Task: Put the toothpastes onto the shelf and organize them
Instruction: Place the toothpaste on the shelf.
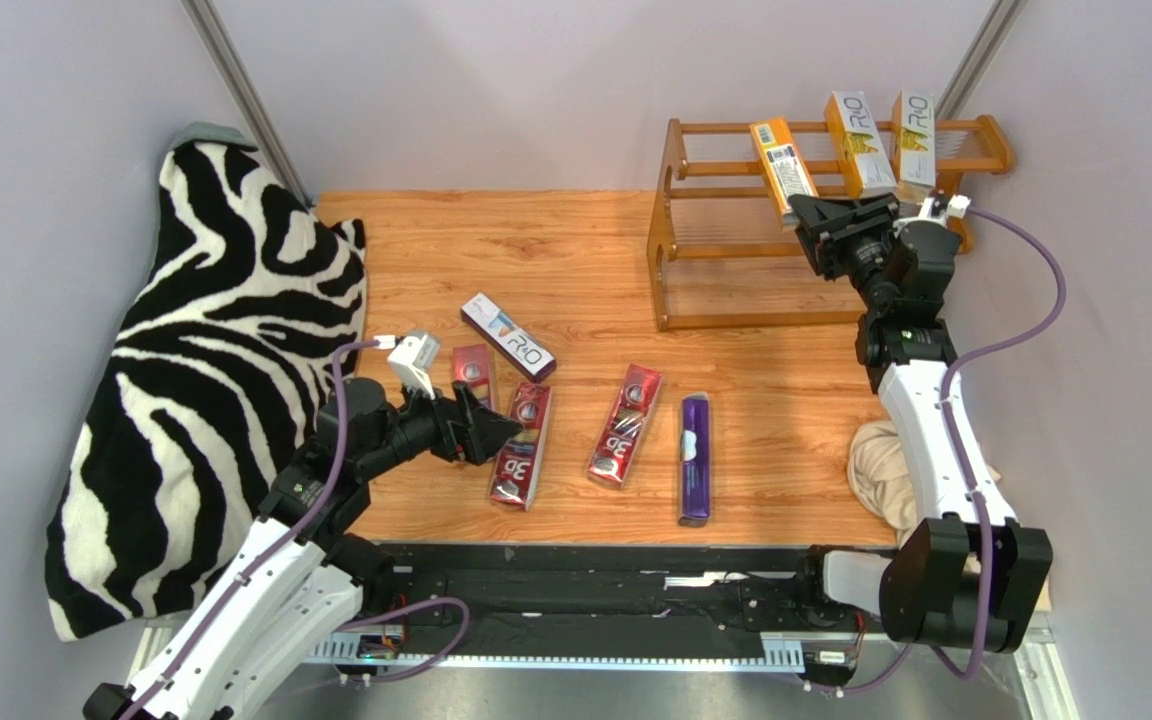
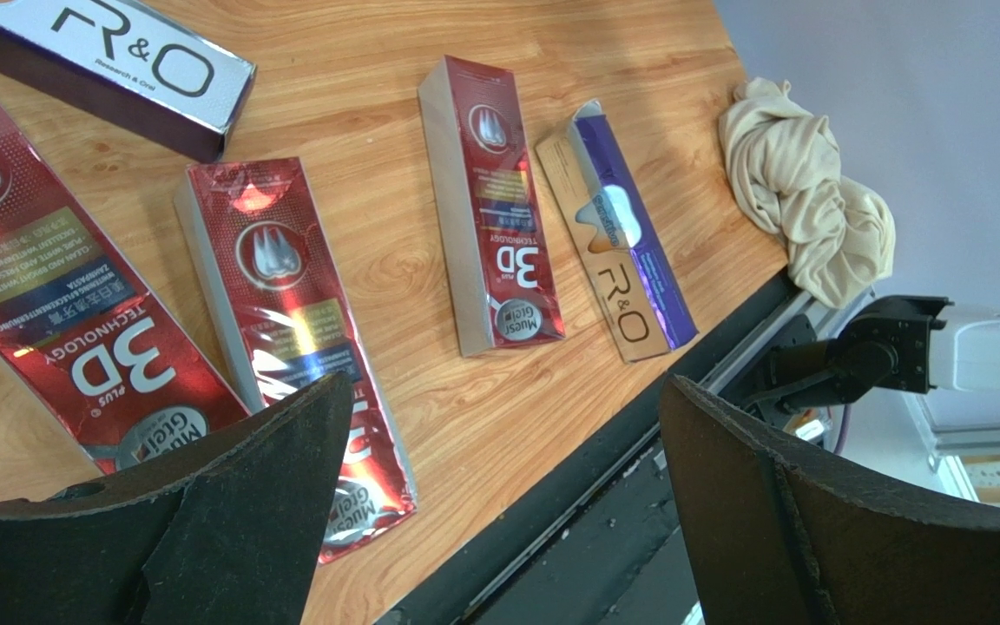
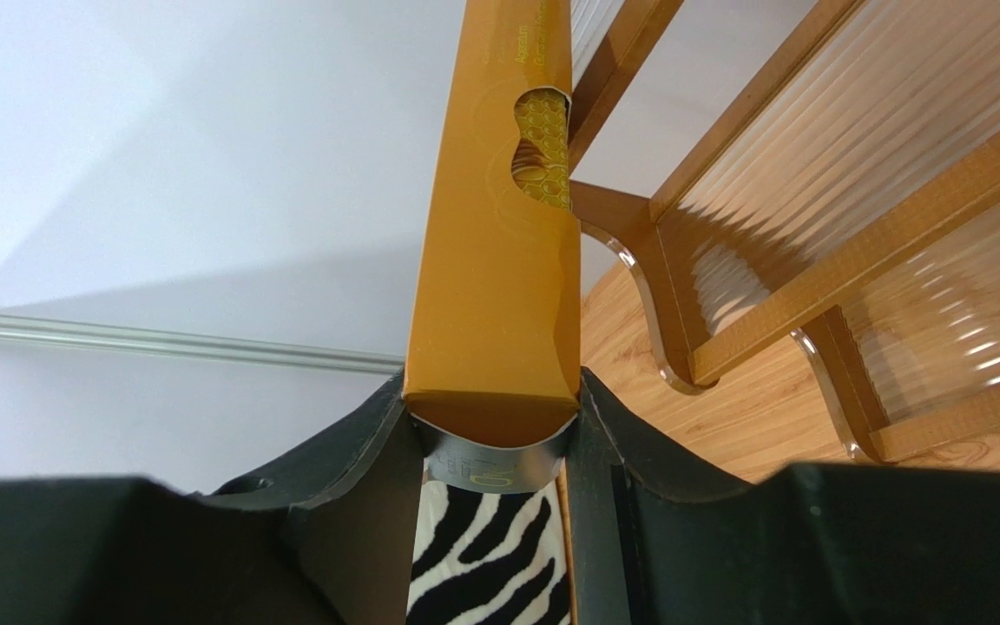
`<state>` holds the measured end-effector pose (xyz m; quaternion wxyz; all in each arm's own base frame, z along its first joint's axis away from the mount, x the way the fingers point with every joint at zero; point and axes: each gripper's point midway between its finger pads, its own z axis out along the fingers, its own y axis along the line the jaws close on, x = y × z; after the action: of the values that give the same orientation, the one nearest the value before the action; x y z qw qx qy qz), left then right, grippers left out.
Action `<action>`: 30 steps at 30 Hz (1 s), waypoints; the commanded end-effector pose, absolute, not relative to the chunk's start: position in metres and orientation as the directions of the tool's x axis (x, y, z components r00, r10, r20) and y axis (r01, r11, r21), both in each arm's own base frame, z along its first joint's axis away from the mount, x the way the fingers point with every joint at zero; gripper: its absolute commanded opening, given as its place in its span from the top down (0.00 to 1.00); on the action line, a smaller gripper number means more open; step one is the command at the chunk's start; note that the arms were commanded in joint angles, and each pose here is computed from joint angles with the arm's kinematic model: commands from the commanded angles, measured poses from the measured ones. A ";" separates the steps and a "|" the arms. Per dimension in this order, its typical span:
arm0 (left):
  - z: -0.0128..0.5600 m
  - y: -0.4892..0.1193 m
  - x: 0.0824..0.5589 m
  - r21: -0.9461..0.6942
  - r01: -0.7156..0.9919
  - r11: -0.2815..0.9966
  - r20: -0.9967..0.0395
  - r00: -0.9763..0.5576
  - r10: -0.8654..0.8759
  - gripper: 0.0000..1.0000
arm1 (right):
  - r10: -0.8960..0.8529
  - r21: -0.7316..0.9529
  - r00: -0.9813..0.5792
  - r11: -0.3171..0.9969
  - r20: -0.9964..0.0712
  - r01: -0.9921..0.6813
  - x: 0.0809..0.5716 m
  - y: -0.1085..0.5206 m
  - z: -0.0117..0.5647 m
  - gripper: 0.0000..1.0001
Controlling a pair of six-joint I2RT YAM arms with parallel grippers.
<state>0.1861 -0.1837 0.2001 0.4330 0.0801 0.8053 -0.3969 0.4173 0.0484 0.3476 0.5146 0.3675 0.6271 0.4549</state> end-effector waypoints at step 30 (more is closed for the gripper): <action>0.199 -0.191 0.184 -0.563 0.521 0.641 -0.773 -0.607 -0.186 0.06 | 0.991 0.991 -0.107 0.074 -0.086 -0.110 0.464 0.000 0.304 0.75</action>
<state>0.1833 -0.1878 0.1944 0.4201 0.0883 0.8073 -0.4050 0.4583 0.0074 0.3197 0.5264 0.4057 0.5252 0.5315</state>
